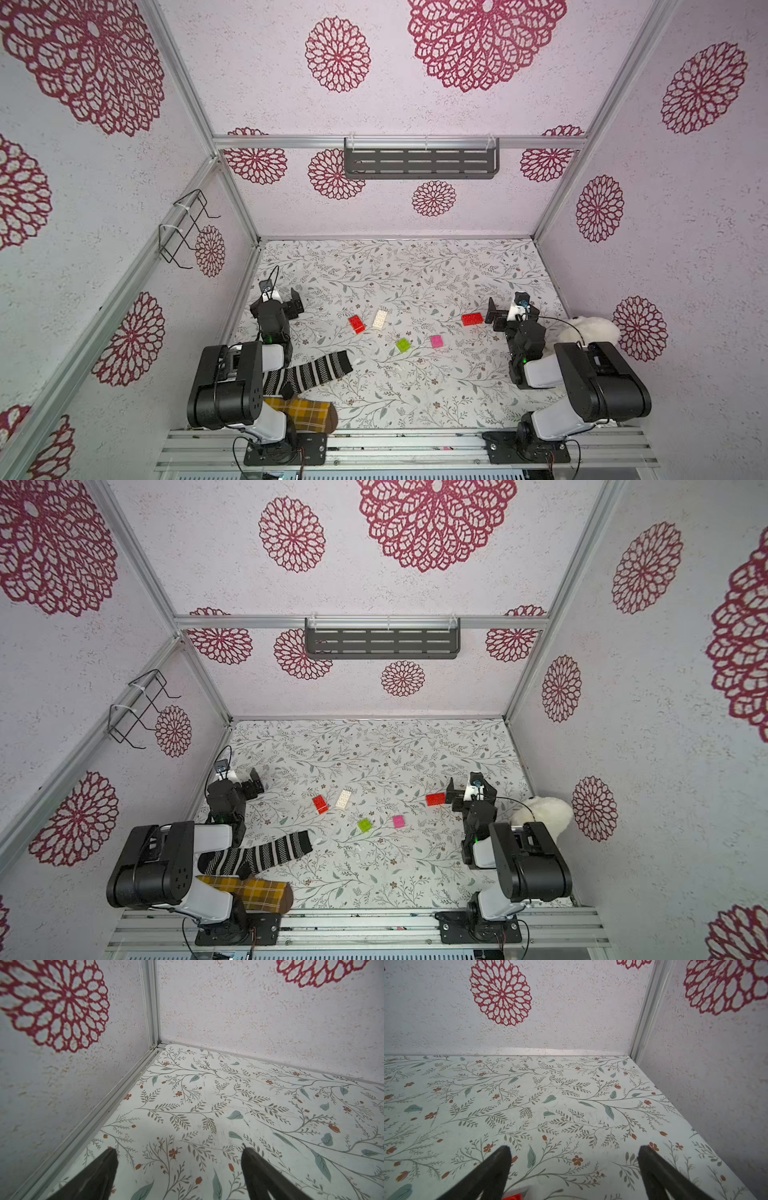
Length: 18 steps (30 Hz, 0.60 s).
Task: Assemble an ice cream with lego
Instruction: Pick up the lego brick from the center of the board.
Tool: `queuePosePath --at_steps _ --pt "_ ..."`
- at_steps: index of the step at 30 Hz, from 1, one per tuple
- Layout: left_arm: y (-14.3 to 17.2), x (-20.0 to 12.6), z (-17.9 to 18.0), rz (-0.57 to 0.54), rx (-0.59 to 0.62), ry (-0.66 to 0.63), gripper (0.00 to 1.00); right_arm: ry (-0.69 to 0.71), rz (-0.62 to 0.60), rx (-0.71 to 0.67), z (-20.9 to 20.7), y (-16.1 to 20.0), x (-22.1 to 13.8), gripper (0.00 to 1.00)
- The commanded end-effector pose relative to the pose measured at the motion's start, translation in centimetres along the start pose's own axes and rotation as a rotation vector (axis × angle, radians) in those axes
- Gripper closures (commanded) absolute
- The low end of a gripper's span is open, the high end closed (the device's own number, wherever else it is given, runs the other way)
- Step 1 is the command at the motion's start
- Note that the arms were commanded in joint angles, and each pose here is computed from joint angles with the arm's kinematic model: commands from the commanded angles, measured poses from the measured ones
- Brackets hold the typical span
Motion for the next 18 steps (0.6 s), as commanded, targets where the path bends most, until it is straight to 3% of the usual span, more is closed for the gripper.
queuePosePath --at_steps 1,18 --pt "-0.43 0.17 -0.27 -0.010 0.012 0.026 0.03 0.010 -0.034 0.024 -0.02 -0.72 -0.02 0.01" --pt "-0.29 0.23 -0.27 -0.003 0.012 0.030 0.03 0.011 -0.033 0.025 -0.05 -0.70 0.02 0.01"
Point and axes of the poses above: each gripper's point midway between its finger pads, its own x axis out along the fingers, its own z axis along the line the jaws close on, y = z × x, the point moved 3 cm from there along -x, back along the fingers, and after that the axes turned 13 degrees about x, right-handed, at the moved point
